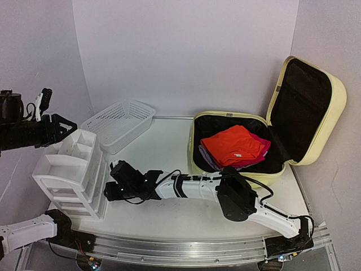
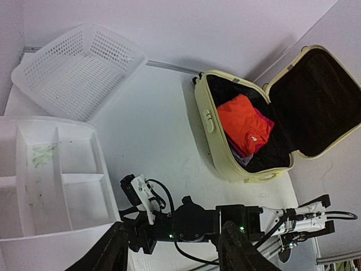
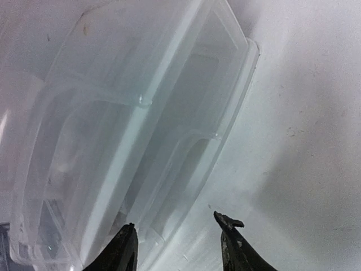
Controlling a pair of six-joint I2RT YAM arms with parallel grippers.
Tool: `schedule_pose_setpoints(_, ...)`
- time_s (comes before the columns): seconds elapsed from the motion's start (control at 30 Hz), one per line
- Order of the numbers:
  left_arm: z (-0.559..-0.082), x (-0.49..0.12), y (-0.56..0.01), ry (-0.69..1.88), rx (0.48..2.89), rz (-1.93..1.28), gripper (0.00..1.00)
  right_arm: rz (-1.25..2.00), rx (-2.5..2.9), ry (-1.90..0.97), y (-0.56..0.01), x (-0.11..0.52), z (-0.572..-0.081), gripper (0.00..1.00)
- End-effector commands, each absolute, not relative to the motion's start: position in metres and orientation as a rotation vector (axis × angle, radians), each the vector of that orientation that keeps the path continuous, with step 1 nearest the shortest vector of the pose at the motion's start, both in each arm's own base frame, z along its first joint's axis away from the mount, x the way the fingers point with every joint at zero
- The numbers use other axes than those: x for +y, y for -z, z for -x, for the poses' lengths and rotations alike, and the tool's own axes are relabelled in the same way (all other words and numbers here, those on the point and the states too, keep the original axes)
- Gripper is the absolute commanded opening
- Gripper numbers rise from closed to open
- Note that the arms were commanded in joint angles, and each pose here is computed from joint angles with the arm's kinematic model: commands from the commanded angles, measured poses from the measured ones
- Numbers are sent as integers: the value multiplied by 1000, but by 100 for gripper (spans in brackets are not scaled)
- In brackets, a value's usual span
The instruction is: Open, take out, and arrange the luggage
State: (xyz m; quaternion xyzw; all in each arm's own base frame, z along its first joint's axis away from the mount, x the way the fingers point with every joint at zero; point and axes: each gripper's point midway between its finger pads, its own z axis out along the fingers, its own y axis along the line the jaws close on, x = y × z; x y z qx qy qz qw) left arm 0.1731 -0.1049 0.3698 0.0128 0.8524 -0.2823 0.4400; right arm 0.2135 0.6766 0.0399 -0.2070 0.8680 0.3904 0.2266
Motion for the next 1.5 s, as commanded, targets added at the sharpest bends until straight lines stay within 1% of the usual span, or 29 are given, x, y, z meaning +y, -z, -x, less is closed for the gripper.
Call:
schedule_pose_setpoints(0.0, -187, -133, -388, 801, 2097, -161, 58, 650, 2266, -1050, -129, 645, -229, 57)
schedule_pose_setpoints(0.03, -192, -138, -391, 811, 2087, -174, 59, 679, 2292, -1003, -124, 625, -232, 59)
schedule_pose_setpoints(0.1, -206, -151, -394, 841, 2084, -208, 60, 743, 2287, -921, -140, 591, -231, 67)
schedule_pose_setpoints(0.2, -232, -176, -386, 835, 2121, -263, 60, 789, 2256, -695, -162, 526, -232, 80)
schedule_pose_setpoints(0.33, -267, -222, -366, 617, 2170, -414, 60, 758, 2205, -561, -204, 441, -222, 93)
schedule_pose_setpoints(0.47, -320, -247, -334, 358, 2255, -452, 61, 693, 2173, -421, -230, 364, -215, 98)
schedule_pose_setpoints(0.57, -355, -260, -313, 221, 2305, -468, 60, 633, 2150, -341, -247, 312, -208, 98)
schedule_pose_setpoints(0.63, -379, -265, -296, 94, 2313, -502, 63, 596, 2135, -312, -252, 284, -204, 98)
schedule_pose_setpoints(0.7, -404, -265, -279, -51, 2314, -534, 68, 560, 2120, -305, -259, 263, -201, 98)
schedule_pose_setpoints(0.77, -429, -262, -260, -137, 2334, -549, 71, 534, 2116, -307, -263, 250, -197, 98)
schedule_pose_setpoints(0.83, -449, -258, -242, -159, 2382, -550, 74, 514, 2119, -310, -264, 240, -194, 98)
schedule_pose_setpoints(0.93, -479, -243, -208, -163, 2462, -515, 75, 503, 2128, -317, -263, 233, -191, 98)
schedule_pose_setpoints(1.03, -498, -240, -177, -149, 2519, -524, 75, 501, 2136, -317, -261, 230, -190, 98)
schedule_pose_setpoints(1.17, -507, -228, -164, -281, 2522, -531, 75, 499, 2146, -321, -258, 230, -189, 98)
schedule_pose_setpoints(1.3, -505, -192, -150, -519, 2538, -555, 76, 495, 2152, -319, -256, 231, -189, 98)
schedule_pose_setpoints(1.47, -485, -164, -142, -555, 2601, -512, 77, 512, 2166, -292, -250, 235, -191, 98)
